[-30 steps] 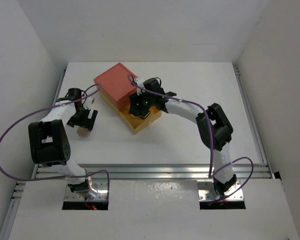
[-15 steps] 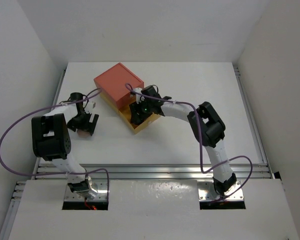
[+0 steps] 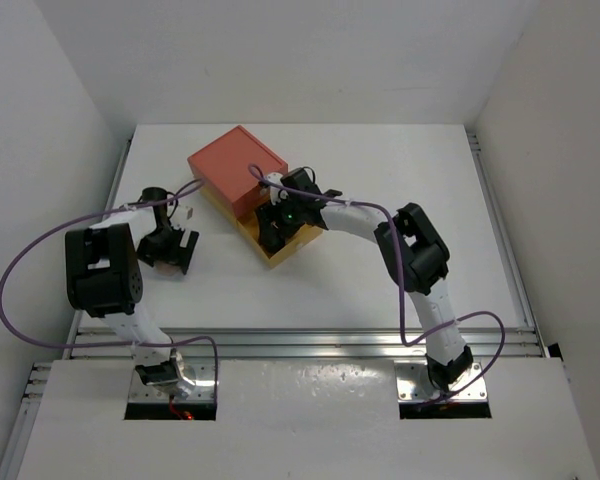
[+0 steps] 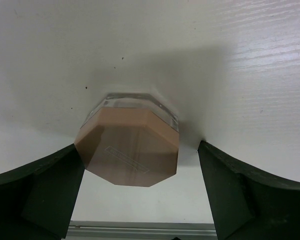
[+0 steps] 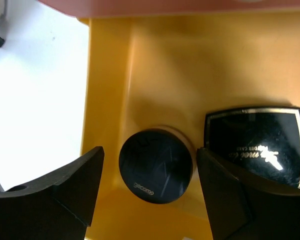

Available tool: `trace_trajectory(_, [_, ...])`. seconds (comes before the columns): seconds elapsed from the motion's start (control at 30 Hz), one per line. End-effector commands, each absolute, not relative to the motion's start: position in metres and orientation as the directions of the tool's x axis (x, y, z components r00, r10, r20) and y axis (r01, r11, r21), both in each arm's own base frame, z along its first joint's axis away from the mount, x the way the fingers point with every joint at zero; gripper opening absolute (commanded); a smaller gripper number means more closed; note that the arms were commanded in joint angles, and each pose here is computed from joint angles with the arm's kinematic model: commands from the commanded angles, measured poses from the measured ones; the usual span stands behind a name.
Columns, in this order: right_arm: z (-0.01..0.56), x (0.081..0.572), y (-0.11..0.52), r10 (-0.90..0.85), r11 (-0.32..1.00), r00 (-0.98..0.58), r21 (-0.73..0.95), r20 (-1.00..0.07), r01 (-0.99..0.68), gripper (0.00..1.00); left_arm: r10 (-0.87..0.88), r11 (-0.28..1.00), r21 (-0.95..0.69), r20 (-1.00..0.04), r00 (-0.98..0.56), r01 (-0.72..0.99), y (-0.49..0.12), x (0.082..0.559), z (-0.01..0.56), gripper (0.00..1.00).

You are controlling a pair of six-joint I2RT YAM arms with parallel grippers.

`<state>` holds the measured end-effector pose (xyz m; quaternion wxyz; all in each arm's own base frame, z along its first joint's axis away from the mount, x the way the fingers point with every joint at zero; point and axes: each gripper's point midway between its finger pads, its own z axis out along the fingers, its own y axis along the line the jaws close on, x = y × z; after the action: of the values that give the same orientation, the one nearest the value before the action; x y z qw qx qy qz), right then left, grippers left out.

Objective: Organize the makeup

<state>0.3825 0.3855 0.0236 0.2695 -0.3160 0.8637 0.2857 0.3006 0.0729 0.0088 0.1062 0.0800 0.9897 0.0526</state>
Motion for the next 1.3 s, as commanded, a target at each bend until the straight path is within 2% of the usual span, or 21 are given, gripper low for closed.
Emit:
trace_trajectory(0.0, [0.07, 0.4, 0.4, -0.351, 0.6, -0.573, 0.293, -0.74, -0.745, 0.75, 0.153, 0.986, 0.102, -0.214, -0.965, 0.134, 0.074, 0.309, -0.002, 0.97])
trace_trajectory(0.07, [0.078, 0.401, 0.401, -0.344, 0.596, -0.562, 0.288, -0.752, -0.75, 0.81, 0.153, 0.986, 0.105, -0.222, -0.963, 0.133, 0.074, 0.312, 0.0, 0.97])
trace_trajectory(0.23, [0.093, 0.406, 0.401, -0.329, 0.592, -0.535, 0.271, -0.778, -0.759, 0.81, 0.154, 0.986, 0.097, -0.225, -0.962, 0.135, 0.073, 0.312, 0.0, 0.89])
trace_trajectory(0.3, [0.097, 0.407, 0.401, -0.326, 0.591, -0.525, 0.264, -0.786, -0.762, 0.81, 0.153, 0.987, 0.085, -0.22, -0.963, 0.138, 0.071, 0.312, -0.003, 0.83])
trace_trajectory(0.43, [0.112, 0.409, 0.4, -0.313, 0.591, -0.498, 0.245, -0.808, -0.769, 0.81, 0.153, 0.987, 0.074, -0.214, -0.965, 0.14, 0.069, 0.311, -0.006, 0.66])
trace_trajectory(0.47, [0.114, 0.41, 0.399, -0.308, 0.593, -0.496, 0.244, -0.812, -0.768, 0.81, 0.162, 0.986, 0.073, -0.205, -0.965, 0.15, 0.069, 0.309, -0.006, 0.57])
trace_trajectory(0.57, [0.132, 0.412, 0.394, -0.287, 0.599, -0.476, 0.232, -0.831, -0.766, 0.79, 0.171, 0.985, 0.042, -0.207, -0.963, 0.166, 0.064, 0.312, 0.002, 0.45])
trace_trajectory(0.6, [0.131, 0.414, 0.388, -0.273, 0.611, -0.489, 0.243, -0.829, -0.753, 0.79, 0.171, 0.985, 0.022, -0.221, -0.96, 0.171, 0.061, 0.315, 0.009, 0.37])
trace_trajectory(0.7, [0.147, 0.415, 0.377, -0.227, 0.63, -0.49, 0.257, -0.842, -0.733, 0.79, 0.198, 0.978, -0.001, -0.28, -0.939, 0.206, 0.055, 0.33, 0.044, 0.28])
trace_trajectory(0.83, [0.171, 0.419, 0.354, -0.181, 0.676, -0.467, 0.235, -0.865, -0.698, 0.78, 0.305, 0.932, -0.031, -0.465, -0.831, 0.36, 0.031, 0.358, 0.121, 0.27])
trace_trajectory(0.87, [0.159, 0.417, 0.345, -0.175, 0.696, -0.497, 0.25, -0.85, -0.673, 0.78, 0.339, 0.915, -0.026, -0.493, -0.801, 0.403, 0.025, 0.36, 0.135, 0.27])
trace_trajectory(0.97, [0.169, 0.42, 0.324, -0.161, 0.737, -0.476, 0.216, -0.864, -0.641, 0.78, 0.493, 0.797, -0.003, -0.573, -0.654, 0.603, -0.016, 0.356, 0.183, 0.27])
trace_trajectory(1.07, [0.169, 0.417, 0.31, -0.151, 0.767, -0.478, 0.202, -0.865, -0.609, 0.78, 0.574, 0.665, -0.036, -0.614, -0.542, 0.746, -0.072, 0.35, 0.211, 0.28])
trace_trajectory(1.17, [0.165, 0.423, 0.283, -0.126, 0.81, -0.498, 0.201, -0.858, -0.55, 0.78, 0.657, 0.548, -0.058, -0.588, -0.472, 0.834, -0.132, 0.336, 0.21, 0.3])
trace_trajectory(1.27, [0.165, 0.421, 0.271, -0.102, 0.827, -0.509, 0.212, -0.855, -0.522, 0.78, 0.719, 0.514, 0.037, -0.564, -0.407, 0.857, -0.169, 0.351, 0.196, 0.31])
